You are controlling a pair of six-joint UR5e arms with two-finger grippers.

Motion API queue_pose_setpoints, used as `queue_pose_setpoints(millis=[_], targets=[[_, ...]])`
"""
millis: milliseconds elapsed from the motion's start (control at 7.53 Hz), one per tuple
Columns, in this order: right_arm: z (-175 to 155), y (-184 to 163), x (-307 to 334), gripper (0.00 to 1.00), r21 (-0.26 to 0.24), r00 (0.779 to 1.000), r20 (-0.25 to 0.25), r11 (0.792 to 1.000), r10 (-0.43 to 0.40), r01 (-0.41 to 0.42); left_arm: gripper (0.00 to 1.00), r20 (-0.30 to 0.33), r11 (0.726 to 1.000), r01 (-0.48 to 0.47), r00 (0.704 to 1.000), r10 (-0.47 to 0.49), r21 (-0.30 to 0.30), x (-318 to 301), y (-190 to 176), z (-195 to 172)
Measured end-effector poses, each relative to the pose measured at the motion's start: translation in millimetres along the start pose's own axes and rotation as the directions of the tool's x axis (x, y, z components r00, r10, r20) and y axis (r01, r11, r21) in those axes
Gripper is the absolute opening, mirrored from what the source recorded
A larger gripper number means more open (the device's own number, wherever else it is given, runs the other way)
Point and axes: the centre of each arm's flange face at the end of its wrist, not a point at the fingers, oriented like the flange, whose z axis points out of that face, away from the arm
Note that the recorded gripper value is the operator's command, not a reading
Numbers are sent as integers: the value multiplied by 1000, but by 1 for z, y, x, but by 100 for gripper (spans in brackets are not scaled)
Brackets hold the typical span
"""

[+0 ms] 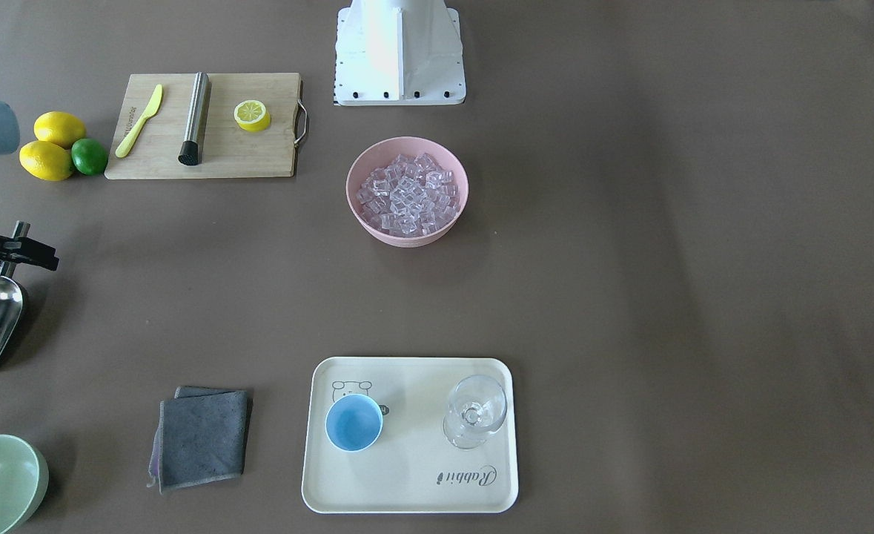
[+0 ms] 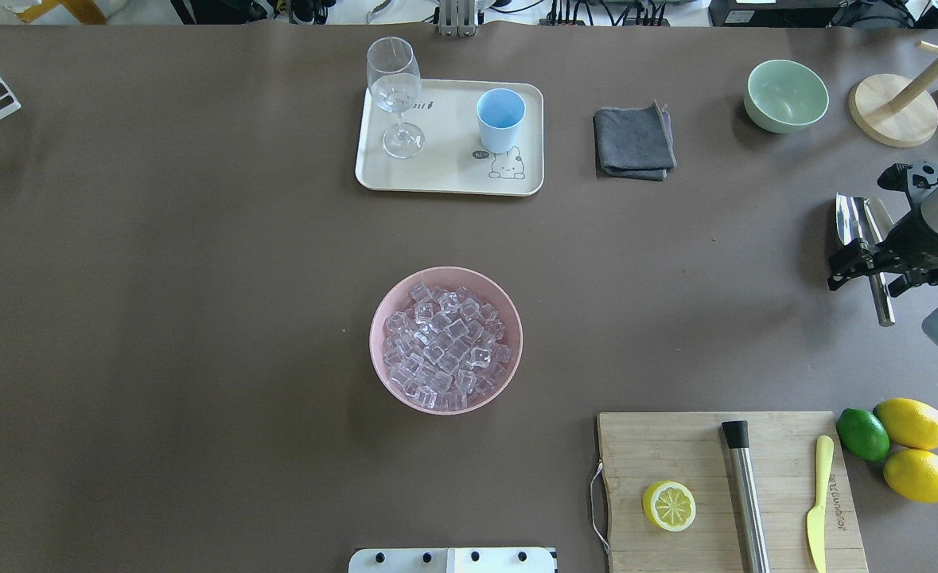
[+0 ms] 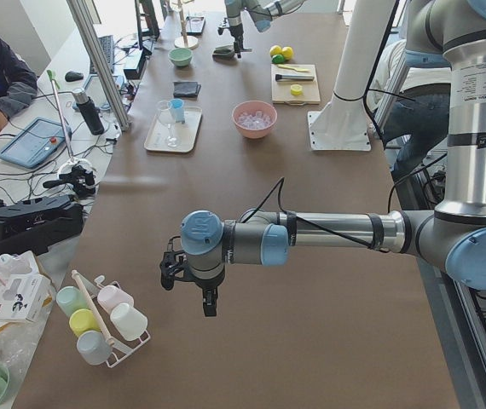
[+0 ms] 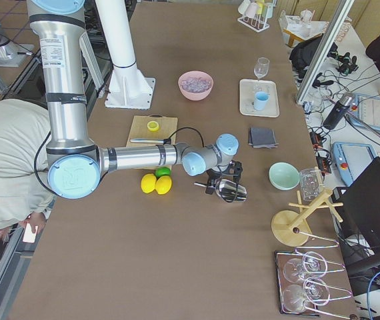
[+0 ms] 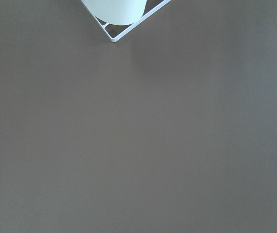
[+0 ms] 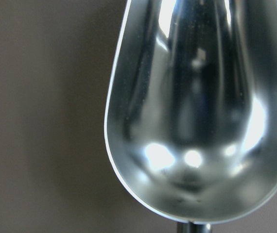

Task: Put ice in cup with scoop
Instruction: 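Move the right gripper to the handle of the standing metal scoop, then close the right gripper on the scoop handle and lift it off the stand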

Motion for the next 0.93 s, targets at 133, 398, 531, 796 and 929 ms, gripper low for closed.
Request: queue_pose_setpoints(millis=[133, 398, 531, 796, 929], targets=[[2, 2, 4, 94, -6, 1000, -3, 1000, 6, -6, 98, 0, 1000, -1, 1000, 1, 0, 0, 0, 0], [2, 6, 6, 77, -22, 1000, -12, 1000, 22, -22, 98, 0, 1000, -2, 1000, 2, 0, 1, 0, 0], [-3, 8, 1, 72, -32, 999, -19, 999, 34, -34, 98, 0, 1000, -2, 1000, 2, 0, 1, 0, 0], [-11, 12, -5, 72, -42, 998, -33, 998, 49, -51, 98, 0, 1000, -1, 1000, 1, 0, 1, 0, 0], [-11, 13, -4, 72, -44, 998, -39, 998, 53, -55, 98, 0, 1000, -1, 1000, 1, 0, 1, 0, 0]])
